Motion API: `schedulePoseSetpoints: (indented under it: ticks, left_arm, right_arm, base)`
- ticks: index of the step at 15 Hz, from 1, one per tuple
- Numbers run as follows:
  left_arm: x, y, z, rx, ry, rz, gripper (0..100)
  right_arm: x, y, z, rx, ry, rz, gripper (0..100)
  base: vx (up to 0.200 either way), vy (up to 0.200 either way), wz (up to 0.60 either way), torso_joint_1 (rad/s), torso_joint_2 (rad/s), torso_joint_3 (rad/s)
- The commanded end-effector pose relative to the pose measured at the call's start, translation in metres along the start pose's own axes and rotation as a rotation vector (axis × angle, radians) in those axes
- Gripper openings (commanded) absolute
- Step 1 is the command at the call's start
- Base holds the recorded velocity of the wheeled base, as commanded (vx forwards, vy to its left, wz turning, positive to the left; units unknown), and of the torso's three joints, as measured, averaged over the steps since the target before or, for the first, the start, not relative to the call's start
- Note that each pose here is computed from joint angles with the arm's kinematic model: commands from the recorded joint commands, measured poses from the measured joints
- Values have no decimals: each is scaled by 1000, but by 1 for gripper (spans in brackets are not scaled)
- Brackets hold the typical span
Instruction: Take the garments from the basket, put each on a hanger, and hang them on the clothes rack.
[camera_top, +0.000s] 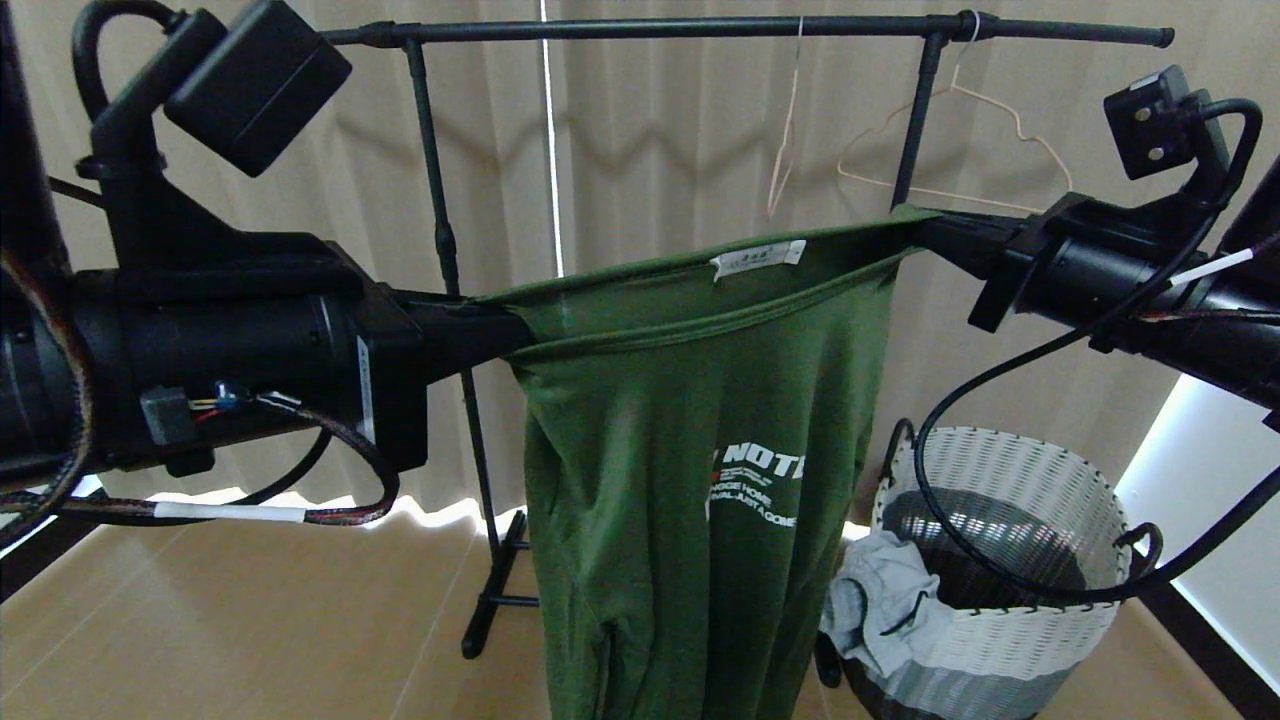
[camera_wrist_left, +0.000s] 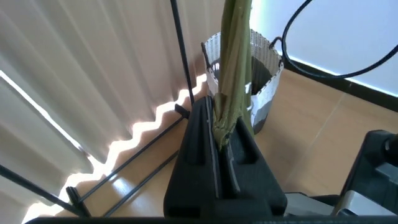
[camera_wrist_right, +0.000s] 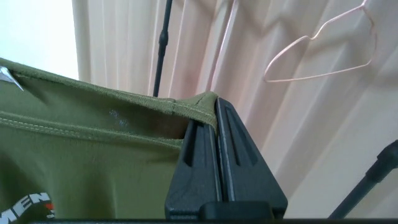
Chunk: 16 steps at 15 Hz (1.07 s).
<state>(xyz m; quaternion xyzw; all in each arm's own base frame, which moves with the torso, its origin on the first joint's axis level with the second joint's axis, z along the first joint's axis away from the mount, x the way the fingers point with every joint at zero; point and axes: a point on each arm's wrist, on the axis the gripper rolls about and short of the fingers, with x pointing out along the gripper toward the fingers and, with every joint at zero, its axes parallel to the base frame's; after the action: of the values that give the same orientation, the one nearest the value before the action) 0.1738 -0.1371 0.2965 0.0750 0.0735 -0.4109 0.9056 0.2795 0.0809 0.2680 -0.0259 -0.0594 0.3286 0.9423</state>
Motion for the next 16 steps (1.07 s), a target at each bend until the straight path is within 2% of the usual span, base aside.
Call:
schedulePoseSetpoints:
  ticks: [1,11,13,16]
  left_arm:
    - [-1,0,2,3,-9,1,0]
    - [9,7,10,1,-20,36,0]
    - [28,18,13,-8,-11,113,0]
    - [45,31,11,-8,3,213,0]
  right_arm:
    - [-2,1,2,-2,-3,-1,0]
    - [-17,5,18,-19,-41,-9,0]
    - [-30,11,28,-11,-23,-8,0]
    - [-46,18,26,13,26,-3,0]
  base:
    - [0,0,0,0,0,0]
    - [0,0,0,0,0,0]
    - [0,0,0,0,0,0]
    - [0,0,0,0,0,0]
